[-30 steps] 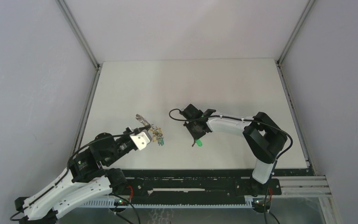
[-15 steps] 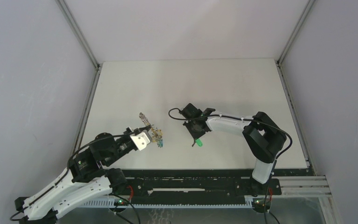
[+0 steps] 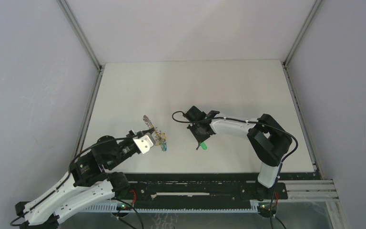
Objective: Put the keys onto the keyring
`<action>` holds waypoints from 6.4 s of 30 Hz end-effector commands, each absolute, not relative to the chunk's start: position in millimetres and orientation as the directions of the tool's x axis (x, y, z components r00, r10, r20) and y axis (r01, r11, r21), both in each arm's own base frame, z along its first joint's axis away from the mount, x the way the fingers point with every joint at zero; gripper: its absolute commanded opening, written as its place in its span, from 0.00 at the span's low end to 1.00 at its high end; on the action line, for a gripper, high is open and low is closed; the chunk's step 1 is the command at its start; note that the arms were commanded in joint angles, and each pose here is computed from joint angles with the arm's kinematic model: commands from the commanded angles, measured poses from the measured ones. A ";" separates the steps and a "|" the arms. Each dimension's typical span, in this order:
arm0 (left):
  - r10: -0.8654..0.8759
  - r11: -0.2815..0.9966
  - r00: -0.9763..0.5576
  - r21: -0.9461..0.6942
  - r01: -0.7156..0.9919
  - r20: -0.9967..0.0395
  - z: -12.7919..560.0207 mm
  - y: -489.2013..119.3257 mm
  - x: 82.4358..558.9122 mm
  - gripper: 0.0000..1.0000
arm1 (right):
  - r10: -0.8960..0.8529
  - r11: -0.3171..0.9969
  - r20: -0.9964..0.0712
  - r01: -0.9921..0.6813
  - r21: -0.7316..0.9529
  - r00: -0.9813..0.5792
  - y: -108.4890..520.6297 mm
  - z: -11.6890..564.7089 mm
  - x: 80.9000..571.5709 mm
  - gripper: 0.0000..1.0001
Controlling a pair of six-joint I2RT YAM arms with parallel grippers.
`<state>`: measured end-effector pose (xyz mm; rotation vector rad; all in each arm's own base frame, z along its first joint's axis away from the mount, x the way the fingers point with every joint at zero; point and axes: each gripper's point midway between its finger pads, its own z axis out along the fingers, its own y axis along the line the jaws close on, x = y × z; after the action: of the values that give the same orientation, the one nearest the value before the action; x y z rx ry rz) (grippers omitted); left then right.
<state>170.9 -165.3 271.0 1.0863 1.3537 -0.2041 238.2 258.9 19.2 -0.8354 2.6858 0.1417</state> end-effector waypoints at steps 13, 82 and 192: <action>0.403 0.543 0.294 0.485 0.685 -0.867 275.9 -173.9 172.6 0.00 | -0.533 0.829 -0.328 -0.559 -0.018 -0.780 262.6 15.0 242.4 0.00; 0.359 0.190 0.414 0.500 0.845 -0.837 270.9 -240.0 143.5 0.00 | -0.435 0.057 -0.787 -0.859 -0.509 0.437 330.8 272.5 151.5 0.00; 0.388 0.163 0.446 0.536 0.828 -0.807 261.0 -242.4 139.8 0.00 | -0.479 0.062 -0.713 -0.791 -0.609 0.512 345.8 268.3 139.3 0.00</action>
<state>141.7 -236.0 250.4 1.4649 1.2180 -0.4234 138.7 339.3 250.5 -1.6336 1.1500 0.3213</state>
